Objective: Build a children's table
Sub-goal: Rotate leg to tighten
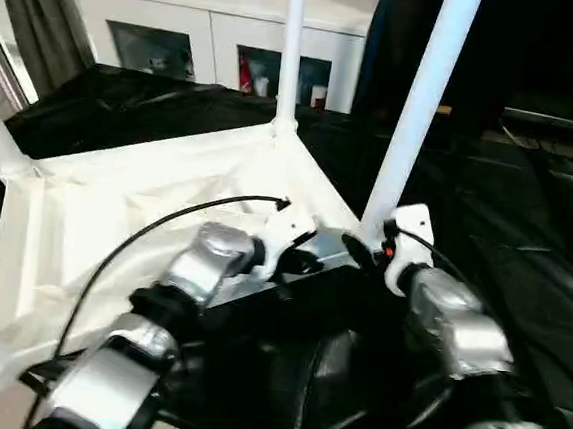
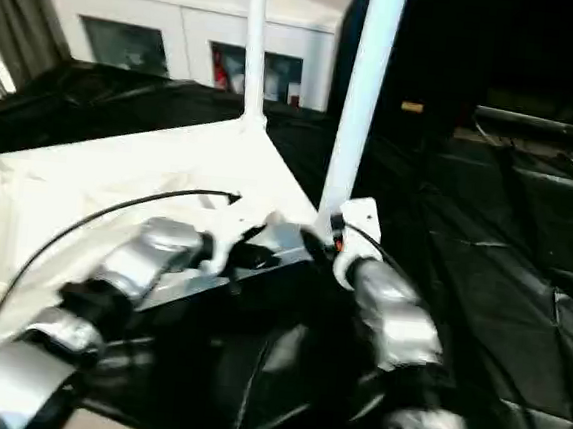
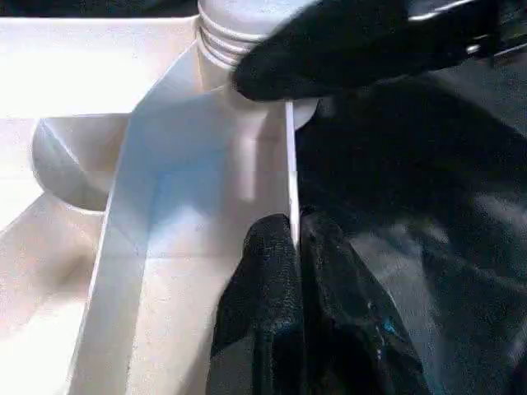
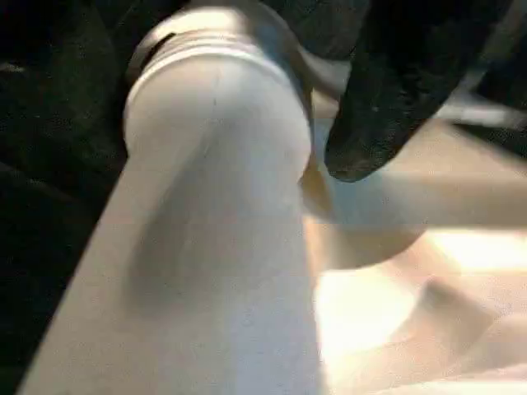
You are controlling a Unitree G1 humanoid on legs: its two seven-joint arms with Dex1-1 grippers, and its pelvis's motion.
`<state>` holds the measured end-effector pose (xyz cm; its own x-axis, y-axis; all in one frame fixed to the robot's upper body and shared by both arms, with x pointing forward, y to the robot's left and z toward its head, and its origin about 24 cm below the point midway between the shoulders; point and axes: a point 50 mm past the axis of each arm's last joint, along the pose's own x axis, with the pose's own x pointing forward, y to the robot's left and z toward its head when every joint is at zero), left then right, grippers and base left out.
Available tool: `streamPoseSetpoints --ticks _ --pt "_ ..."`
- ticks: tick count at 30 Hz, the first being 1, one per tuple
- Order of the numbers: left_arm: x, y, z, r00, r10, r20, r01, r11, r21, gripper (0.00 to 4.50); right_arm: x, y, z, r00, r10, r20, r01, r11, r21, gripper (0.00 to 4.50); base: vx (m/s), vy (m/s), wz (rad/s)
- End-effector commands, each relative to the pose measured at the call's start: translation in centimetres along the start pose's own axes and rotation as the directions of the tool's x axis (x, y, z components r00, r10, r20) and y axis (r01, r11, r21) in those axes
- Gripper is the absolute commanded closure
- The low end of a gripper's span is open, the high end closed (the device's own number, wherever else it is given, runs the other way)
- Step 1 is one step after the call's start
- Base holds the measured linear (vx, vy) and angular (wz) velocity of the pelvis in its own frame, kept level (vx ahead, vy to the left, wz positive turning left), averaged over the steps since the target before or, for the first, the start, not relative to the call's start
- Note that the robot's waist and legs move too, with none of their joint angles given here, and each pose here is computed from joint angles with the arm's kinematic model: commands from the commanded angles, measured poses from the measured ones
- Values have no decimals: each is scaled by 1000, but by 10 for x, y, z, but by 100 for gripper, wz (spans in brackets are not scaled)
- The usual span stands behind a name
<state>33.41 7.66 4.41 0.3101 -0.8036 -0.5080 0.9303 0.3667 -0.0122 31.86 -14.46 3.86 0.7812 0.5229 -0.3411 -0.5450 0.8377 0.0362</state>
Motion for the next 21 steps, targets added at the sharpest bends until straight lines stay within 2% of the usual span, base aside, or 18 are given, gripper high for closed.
streamPoseSetpoints --ticks 1,6,9,16,21 --pt "1 -12 -10 992 -122 -33 122 992 12 450 0 35 6 952 307 11 -306 951 -48 73 0 0 0" --pt "-22 -15 -19 955 -292 -50 294 954 51 450 -26 29 5 872 487 -44 -489 865 -115 73 0 0 0" --pt "-30 -20 -19 932 -359 -44 361 931 48 450 -34 25 2 844 528 -87 -535 837 -110 73 0 0 0" --pt "-38 -23 -21 914 -403 -46 405 913 47 450 -42 25 0 807 576 -130 -589 800 -110 87 0 0 0" --pt "-42 -22 -26 922 -384 -44 386 922 35 450 -42 27 -1 793 590 -149 -607 788 -107 142 0 0 0"
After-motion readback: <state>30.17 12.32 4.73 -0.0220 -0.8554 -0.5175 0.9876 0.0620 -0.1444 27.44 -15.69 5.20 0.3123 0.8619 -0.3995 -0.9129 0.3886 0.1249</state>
